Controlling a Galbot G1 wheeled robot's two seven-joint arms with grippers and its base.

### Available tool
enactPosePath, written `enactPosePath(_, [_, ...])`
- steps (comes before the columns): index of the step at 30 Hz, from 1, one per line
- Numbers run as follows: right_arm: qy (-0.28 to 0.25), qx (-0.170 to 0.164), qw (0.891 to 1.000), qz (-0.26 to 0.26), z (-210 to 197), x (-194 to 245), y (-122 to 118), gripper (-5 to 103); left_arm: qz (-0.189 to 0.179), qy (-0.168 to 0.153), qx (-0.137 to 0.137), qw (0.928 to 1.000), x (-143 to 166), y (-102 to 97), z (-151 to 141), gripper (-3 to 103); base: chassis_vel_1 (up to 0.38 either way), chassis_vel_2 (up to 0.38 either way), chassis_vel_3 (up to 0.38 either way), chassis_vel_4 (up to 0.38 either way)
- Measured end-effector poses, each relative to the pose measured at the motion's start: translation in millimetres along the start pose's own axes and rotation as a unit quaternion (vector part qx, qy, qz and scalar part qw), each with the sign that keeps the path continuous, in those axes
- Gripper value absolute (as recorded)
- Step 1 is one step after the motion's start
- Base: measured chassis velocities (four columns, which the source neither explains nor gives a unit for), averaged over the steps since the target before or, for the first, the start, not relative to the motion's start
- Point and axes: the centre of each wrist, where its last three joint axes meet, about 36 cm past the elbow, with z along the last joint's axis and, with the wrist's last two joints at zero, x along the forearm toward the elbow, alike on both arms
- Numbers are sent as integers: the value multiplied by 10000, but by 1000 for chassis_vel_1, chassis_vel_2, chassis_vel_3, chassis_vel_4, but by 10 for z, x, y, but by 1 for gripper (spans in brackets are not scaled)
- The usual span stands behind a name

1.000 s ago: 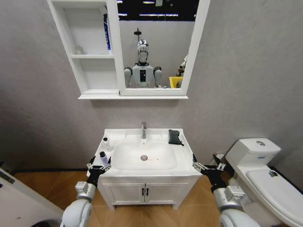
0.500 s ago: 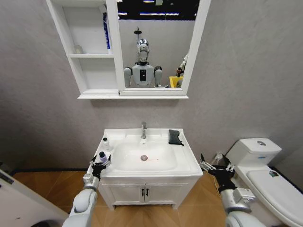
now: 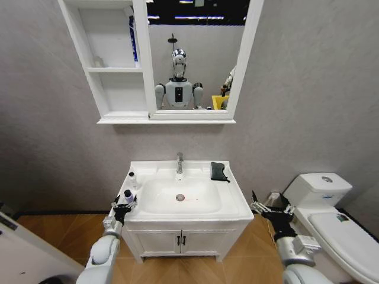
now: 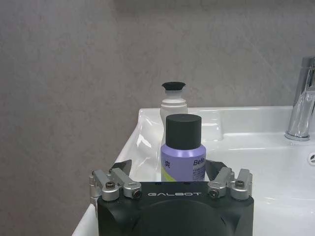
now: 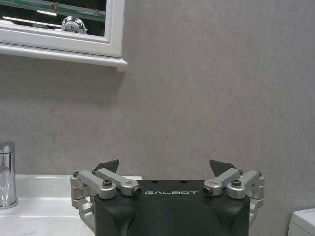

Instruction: Move facial cleanser and shampoo from washbasin to cabinet, then wipe washbasin with towel.

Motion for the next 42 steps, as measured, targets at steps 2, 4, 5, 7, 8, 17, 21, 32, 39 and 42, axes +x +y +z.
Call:
enactPosePath(2, [-2, -13, 10000, -3, -1, 0, -2, 100, 19, 42, 16, 10000, -1, -8, -17, 73, 0, 0, 0, 0])
enactPosePath(4, [-5, -17, 10000, -3, -1, 0, -4, 100, 24, 46, 16, 10000, -3, -12, -18, 73, 0, 0, 0, 0])
enactPosePath(5, [-15, -26, 10000, -3, -2, 0, -6, 100, 21, 50, 16, 10000, -7, -17, -21, 67, 0, 0, 0, 0])
enactPosePath(7, [-19, -32, 10000, -2, -2, 0, -8, 100, 16, 53, 18, 10000, -9, -20, -22, 61, 0, 0, 0, 0])
enactPosePath(8, [-24, -35, 10000, -2, -4, -3, -10, 100, 17, 54, 23, 10000, -10, -23, -23, 56, 0, 0, 0, 0])
enactPosePath(17, [-44, -64, 10000, 2, -8, -13, 6, 100, -19, -85, -38, 10000, 211, -84, -549, 43, 0, 0, 0, 0])
enactPosePath(21, [-12, -91, 10000, -20, 20, -14, 30, 100, -100, -356, -160, 9992, 438, -114, -1230, 43, 0, 0, 0, 0])
enactPosePath(32, [0, -106, 9998, -157, 106, -65, 113, 100, 151, -583, -305, 9977, 488, 10, -3314, 43, 0, 0, 0, 0])
enactPosePath(39, [-1, -134, 9998, -139, 129, -74, 130, 100, 164, -814, -484, 9954, 253, 292, -4036, 43, 0, 0, 0, 0])
enactPosePath(42, [8, -128, 9998, -140, 152, -85, 132, 100, 218, -957, -420, 9943, 104, 350, -4332, 43, 0, 0, 0, 0])
